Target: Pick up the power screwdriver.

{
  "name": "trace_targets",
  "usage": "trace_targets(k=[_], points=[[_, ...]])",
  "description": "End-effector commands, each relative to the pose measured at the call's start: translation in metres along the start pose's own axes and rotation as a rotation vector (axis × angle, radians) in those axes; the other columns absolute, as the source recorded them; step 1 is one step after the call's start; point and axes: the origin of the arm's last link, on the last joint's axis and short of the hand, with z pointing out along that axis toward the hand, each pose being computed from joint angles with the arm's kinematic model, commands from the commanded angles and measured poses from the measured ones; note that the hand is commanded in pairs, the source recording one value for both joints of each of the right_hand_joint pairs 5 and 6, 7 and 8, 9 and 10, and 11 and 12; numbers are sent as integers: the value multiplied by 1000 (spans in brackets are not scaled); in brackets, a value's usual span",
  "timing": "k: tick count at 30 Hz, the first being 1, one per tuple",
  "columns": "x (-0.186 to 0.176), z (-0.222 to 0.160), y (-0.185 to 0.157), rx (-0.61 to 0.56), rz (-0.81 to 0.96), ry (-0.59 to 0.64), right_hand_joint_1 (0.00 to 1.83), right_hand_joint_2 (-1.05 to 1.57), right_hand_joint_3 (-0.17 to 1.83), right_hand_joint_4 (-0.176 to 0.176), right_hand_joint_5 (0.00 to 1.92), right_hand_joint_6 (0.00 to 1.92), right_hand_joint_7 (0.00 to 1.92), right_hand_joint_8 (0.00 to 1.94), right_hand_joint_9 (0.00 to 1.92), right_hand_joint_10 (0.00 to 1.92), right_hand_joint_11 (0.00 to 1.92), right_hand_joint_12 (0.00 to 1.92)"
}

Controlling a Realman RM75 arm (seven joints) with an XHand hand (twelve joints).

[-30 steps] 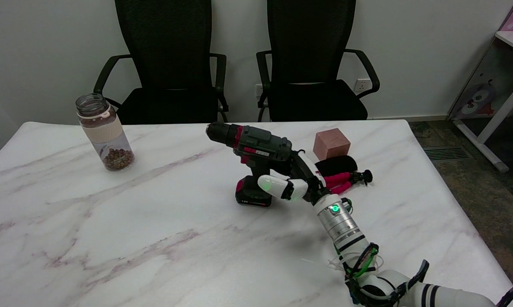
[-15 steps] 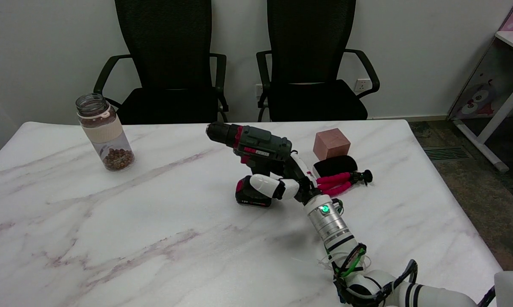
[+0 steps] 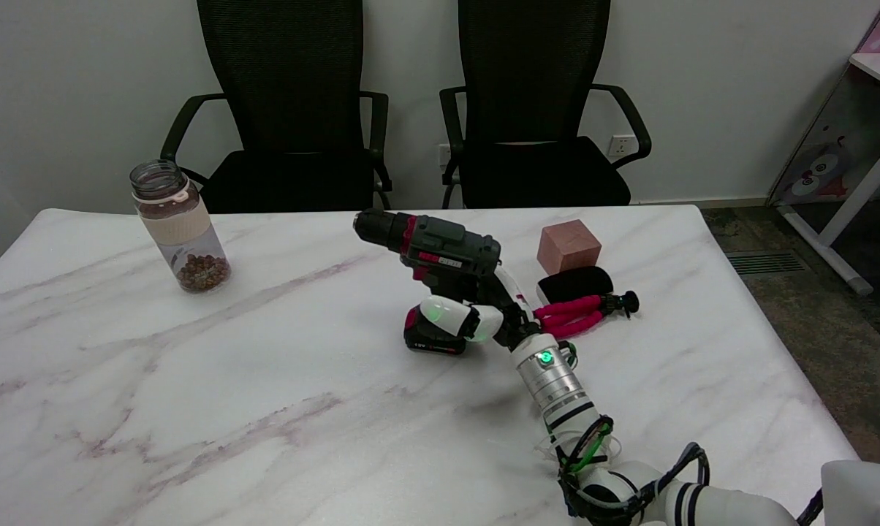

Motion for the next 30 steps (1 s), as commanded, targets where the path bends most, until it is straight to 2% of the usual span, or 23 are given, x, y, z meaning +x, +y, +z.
trace_targets(k=[1,25,30], points=[[-5,11,2,5,21,2,816,-31,900,15,408,408,408,408,473,473,469,469],[-8,14,0,12,47,-10,819,-15,877,34,461,461,461,461,459,459,423,423],[-9,13,1,6,44,-15,866,45,797,34,511,511,511,511,506,506,560,560]])
